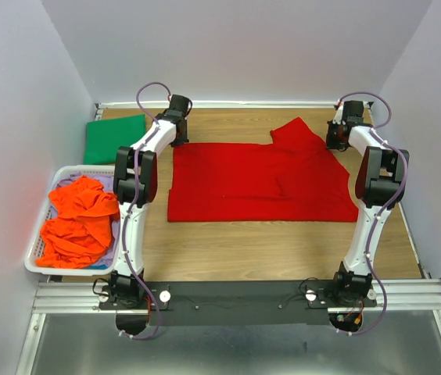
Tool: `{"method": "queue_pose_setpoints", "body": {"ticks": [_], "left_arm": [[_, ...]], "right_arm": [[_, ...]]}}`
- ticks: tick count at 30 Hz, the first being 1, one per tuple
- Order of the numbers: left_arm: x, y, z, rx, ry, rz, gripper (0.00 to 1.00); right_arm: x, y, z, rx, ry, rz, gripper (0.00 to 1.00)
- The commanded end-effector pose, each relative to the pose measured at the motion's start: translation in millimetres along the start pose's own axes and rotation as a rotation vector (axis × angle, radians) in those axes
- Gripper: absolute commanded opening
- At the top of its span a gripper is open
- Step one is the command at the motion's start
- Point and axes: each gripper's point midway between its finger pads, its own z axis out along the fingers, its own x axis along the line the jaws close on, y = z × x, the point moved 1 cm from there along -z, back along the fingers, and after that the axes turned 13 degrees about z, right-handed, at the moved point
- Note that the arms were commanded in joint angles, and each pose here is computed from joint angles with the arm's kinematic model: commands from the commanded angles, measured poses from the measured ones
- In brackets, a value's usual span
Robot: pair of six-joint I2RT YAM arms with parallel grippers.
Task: Fold and stack the t-shirts
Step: Fold the tshirt
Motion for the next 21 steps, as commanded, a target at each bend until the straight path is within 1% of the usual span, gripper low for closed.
{"method": "queue_pose_setpoints", "body": {"ticks": [1, 3, 5, 8, 18, 21], "left_arm": [[13.4, -11.9, -1.0, 0.035, 0.003, 0.02, 0.0], [18.1, -0.3, -4.8, -0.005, 0.015, 0.018, 0.0], [23.2, 11.0, -10.6, -0.044, 0.029, 0.022, 0.0], [27.0, 20.6, -17.1, -0.078, 0.037, 0.019, 0.0], [31.7, 30.0, -40.7, -0.138, 0.03, 0.022, 0.0], [34.9, 39.8, -55.0, -0.175, 0.034, 0.022, 0.0]], "right_arm": [[-7.4, -14.8, 4.9, 0.048, -0.057, 0.018, 0.01], [-5.8, -4.5, 2.0, 0.024, -0.053, 0.018, 0.01], [-2.2, 4.3, -0.8, 0.002, -0.048, 0.052, 0.01], [0.1, 13.6, -6.1, -0.021, -0.046, 0.059, 0.0], [11.5, 31.0, -28.5, -0.068, -0.004, 0.089, 0.01], [12.3, 33.2, -35.2, -0.078, -0.005, 0.095, 0.01]]}}
